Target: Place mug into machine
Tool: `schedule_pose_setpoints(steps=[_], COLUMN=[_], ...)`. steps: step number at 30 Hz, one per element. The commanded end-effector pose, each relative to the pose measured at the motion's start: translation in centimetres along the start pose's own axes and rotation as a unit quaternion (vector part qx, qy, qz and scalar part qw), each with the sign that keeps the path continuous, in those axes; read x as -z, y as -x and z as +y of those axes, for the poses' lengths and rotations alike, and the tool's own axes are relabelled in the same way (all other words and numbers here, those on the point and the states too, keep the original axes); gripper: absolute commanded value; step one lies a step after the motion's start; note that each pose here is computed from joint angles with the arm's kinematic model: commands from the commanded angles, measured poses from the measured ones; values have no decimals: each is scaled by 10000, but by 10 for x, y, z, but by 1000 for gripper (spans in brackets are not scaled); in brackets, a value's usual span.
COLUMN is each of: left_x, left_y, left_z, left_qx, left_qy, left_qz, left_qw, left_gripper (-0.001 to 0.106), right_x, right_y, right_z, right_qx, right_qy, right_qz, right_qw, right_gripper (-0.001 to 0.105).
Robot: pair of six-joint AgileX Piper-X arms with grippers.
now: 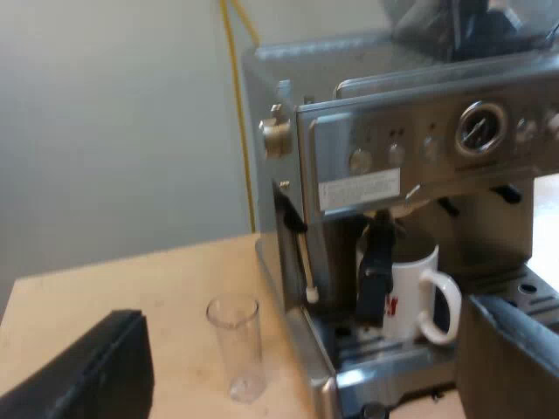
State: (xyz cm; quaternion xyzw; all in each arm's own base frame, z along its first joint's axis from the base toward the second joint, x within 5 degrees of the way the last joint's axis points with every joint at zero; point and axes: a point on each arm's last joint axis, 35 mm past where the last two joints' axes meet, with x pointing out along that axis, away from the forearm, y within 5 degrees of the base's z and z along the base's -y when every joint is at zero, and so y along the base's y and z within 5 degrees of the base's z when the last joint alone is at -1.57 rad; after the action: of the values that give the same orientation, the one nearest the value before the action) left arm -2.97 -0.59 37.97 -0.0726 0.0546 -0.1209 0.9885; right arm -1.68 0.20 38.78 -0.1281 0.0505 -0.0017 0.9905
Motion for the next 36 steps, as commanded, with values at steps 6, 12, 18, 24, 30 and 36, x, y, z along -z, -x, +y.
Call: schedule_pose_setpoints(steps=[6, 12, 18, 24, 30, 36], left_x=[5, 9, 24, 45, 59, 69], left_y=[0, -3, -24, -48, -58, -64], left_z=[2, 3, 10, 20, 24, 27], left_qx=[-259, -301, -371, -554, -676, -700], left_qy=[154, 162, 186, 207, 226, 252], left_qz=[386, 480, 617, 788, 949, 1118], left_qw=[9988, 9983, 9972, 9951, 9929, 9909], left_gripper=[71, 71, 71, 71, 71, 71], right_x=[14, 20, 34, 52, 65, 74], right_y=[5, -2, -16, -31, -41, -46], right_z=[4, 5, 9, 13, 17, 19], right_qx=[-8, -35, -120, -284, -344, -382], right_qy=[-40, -111, -112, -131, -141, -147], right_qz=[233, 359, 622, 899, 1119, 1265], right_qw=[9997, 9993, 9979, 9955, 9930, 9911], right_gripper=[71, 71, 71, 71, 71, 71])
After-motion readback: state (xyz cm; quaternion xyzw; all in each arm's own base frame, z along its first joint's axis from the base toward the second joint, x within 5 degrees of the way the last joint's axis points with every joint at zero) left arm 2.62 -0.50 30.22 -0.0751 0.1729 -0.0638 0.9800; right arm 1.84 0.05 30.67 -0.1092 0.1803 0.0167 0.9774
